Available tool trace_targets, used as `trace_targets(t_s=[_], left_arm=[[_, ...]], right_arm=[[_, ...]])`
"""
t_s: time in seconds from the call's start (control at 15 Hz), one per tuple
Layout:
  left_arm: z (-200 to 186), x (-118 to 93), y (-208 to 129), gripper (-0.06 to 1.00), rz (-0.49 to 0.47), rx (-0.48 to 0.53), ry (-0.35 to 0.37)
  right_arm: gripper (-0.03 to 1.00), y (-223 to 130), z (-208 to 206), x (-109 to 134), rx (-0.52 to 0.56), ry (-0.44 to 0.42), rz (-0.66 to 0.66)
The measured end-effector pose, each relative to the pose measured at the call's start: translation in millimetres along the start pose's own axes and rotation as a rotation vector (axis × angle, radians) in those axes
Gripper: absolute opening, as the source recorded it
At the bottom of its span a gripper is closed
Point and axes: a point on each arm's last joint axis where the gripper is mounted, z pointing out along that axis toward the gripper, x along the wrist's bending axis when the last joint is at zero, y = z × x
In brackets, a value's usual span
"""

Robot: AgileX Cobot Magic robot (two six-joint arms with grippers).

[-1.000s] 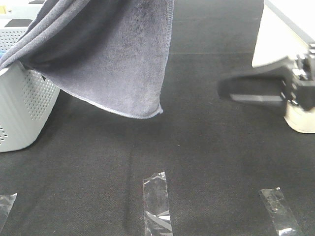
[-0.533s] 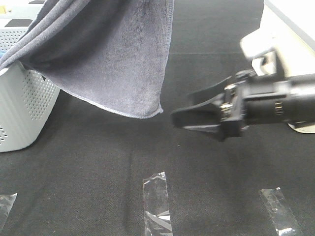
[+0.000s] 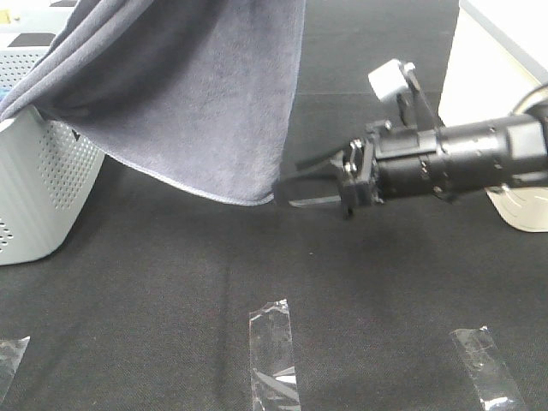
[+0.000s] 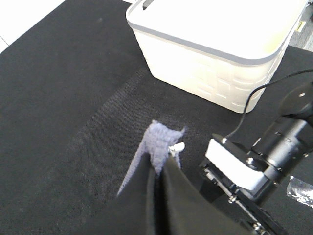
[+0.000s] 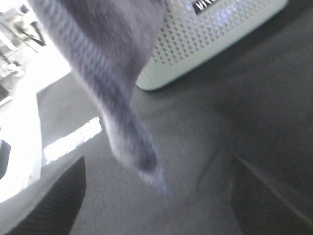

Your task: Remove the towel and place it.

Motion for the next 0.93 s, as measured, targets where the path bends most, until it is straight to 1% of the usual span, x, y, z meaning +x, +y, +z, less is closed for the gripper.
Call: trace_targets(t_s=[0.13,0.27,0.47,0.6,0.67,0.8,0.93], left_arm=[[0,0,0,0.00,0.000,-0.003,0.000],[0,0,3,0.00,0.000,-0.030,0.005],[1,1,7,0.00,0.000,-0.079,0.015],[9,1,6,0.00,0.000,-0.079,0.015],[15,0,5,0.00,0.002,-0.069,0.011],[20,0,4,0.00,0.004,-0.065,0.013],[20,1,6,0.00,0.013,-0.088,0.028]], right_arm=[[0.75,3,3,-6,-0.006,0.004,0.027],[0.74,5,4,-3,-0.022,0.036,0.031],[0.68,7,4,-1,-0.033,0.062,0.030],[0.64,8,4,2,-0.048,0.095,0.030],[0.62,8,3,3,-0.052,0.105,0.030],[0.52,9,3,4,-0.056,0.114,0.031],[0.45,9,3,4,-0.057,0.115,0.031]])
